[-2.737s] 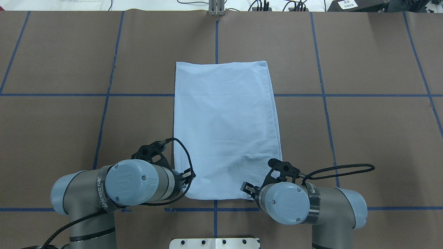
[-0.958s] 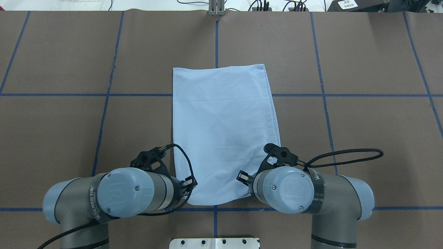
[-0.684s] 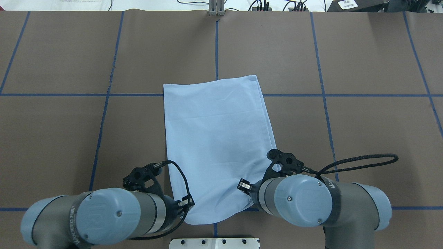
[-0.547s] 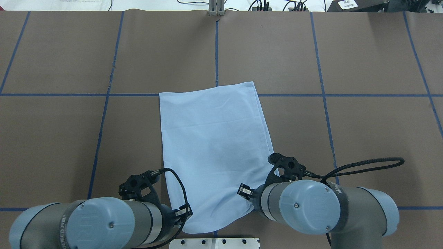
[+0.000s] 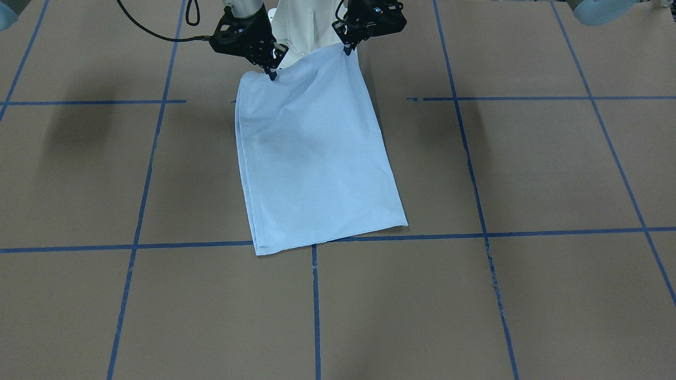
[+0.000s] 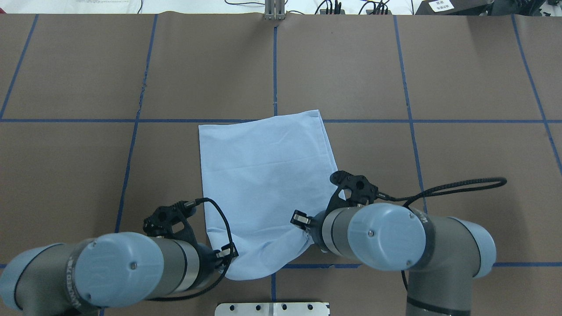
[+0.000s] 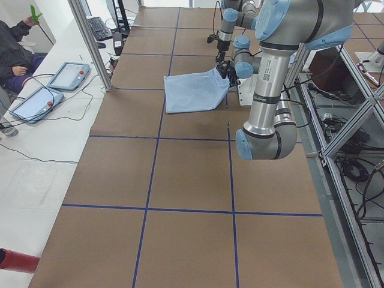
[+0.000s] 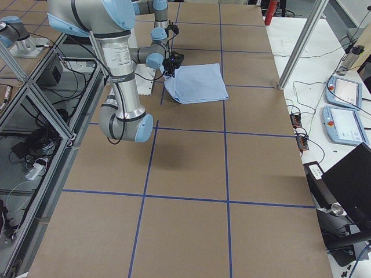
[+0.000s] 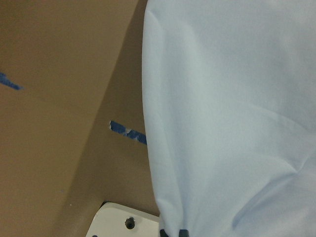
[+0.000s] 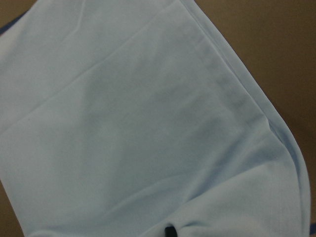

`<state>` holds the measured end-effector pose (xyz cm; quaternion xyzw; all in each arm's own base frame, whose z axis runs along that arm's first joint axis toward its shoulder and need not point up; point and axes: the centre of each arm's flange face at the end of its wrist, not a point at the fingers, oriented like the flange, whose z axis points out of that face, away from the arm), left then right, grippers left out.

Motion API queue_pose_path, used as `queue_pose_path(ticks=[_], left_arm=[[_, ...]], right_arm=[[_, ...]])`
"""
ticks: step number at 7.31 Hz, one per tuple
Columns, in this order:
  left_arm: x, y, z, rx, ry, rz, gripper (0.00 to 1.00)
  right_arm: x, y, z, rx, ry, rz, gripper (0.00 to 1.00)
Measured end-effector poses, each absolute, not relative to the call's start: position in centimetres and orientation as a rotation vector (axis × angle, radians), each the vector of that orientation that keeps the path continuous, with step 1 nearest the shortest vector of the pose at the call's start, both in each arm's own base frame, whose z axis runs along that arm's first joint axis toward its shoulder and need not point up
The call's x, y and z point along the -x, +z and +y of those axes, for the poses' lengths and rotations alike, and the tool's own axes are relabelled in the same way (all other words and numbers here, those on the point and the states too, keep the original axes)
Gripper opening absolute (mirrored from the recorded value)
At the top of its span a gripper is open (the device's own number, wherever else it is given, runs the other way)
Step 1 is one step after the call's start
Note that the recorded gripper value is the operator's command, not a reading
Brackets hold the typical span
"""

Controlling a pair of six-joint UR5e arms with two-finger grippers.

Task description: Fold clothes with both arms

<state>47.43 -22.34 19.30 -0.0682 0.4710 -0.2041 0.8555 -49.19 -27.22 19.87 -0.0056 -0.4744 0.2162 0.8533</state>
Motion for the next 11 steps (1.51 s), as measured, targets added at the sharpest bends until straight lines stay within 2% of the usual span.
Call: queue_pose_path(ticks=[5,6,7,8,10,11], left_arm=[[-46.8,21.0,-34.4,0.026,-0.524,0.936,0.00],[-46.9,21.4,-38.6,-0.006,-0.556,0.918,0.18],[-47.3,22.8,-43.8,-0.042,-0.577,0.892,0.99],[-47.5,25.8,-49.1,-0.093,-0.570,0.865,1.00],[-46.0,30.9,-56.2,-0.188,-0.520,0.830,1.00],[-45.3,31.6,-57.4,-0.210,-0.502,0.827,1.00]], right_arm=[[51.7,19.4,-40.9,-0.029,0.529,-0.992,0.00],[52.1,19.1,-44.0,-0.034,0.532,-0.979,0.00],[53.5,19.1,-48.2,-0.036,0.531,-0.937,0.91],[54.6,19.6,-52.9,-0.038,0.515,-0.883,1.00],[54.2,21.5,-60.6,-0.064,0.480,-0.843,1.00],[53.5,22.1,-62.9,-0.079,0.467,-0.845,1.00]])
